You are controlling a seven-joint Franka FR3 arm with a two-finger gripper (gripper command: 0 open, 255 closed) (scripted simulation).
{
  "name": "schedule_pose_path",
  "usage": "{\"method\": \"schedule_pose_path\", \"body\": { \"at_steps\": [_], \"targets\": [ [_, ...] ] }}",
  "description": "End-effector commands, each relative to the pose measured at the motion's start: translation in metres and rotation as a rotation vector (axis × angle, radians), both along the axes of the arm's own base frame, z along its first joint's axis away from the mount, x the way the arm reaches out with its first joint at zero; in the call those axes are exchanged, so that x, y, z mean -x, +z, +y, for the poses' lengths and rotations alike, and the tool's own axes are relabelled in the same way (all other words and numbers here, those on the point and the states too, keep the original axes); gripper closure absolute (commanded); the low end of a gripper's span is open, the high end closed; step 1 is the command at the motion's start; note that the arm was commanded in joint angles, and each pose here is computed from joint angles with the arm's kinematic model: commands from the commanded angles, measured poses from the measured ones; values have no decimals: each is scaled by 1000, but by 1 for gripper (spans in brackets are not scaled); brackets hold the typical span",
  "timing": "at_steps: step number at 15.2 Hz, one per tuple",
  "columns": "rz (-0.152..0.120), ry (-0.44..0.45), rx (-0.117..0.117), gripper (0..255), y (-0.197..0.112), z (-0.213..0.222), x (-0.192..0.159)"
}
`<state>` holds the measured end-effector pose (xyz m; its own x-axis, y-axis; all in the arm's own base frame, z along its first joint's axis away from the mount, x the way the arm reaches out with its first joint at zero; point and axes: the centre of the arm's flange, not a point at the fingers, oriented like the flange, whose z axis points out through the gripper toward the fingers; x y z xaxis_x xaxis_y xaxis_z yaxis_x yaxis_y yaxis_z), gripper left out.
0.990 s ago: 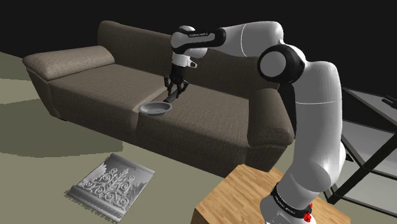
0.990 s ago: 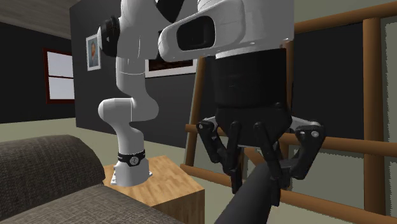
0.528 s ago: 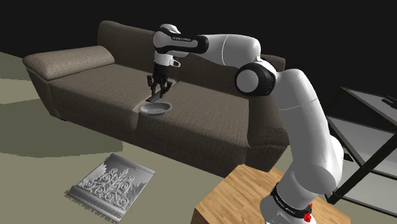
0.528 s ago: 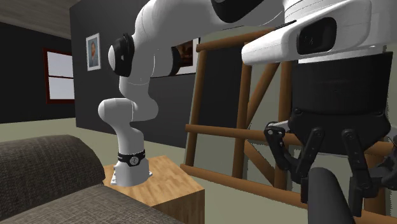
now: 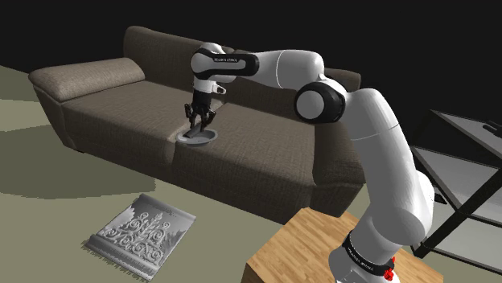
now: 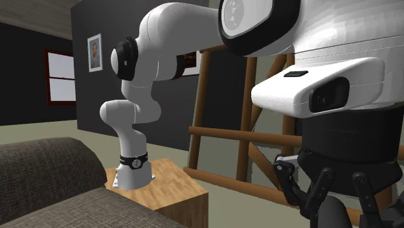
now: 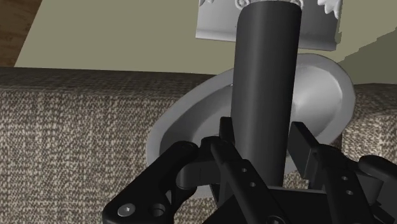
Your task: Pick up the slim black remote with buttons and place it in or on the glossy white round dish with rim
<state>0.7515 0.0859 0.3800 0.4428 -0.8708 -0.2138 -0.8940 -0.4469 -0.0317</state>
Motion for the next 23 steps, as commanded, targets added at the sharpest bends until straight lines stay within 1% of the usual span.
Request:
{"method": "schedule_pose_path", "body": {
  "at_steps": [1, 9, 10, 15, 19, 23],
  "targets": [
    [-1, 0, 0, 255, -15, 0, 1],
    [-1, 0, 0, 255, -15, 0, 1],
    [-1, 0, 0, 0, -15, 0, 1],
    [-1, 0, 0, 0, -15, 0, 1],
    [-1, 0, 0, 0, 34, -10, -2],
    [-1, 0, 0, 0, 34, -10, -2]
  ]
}}
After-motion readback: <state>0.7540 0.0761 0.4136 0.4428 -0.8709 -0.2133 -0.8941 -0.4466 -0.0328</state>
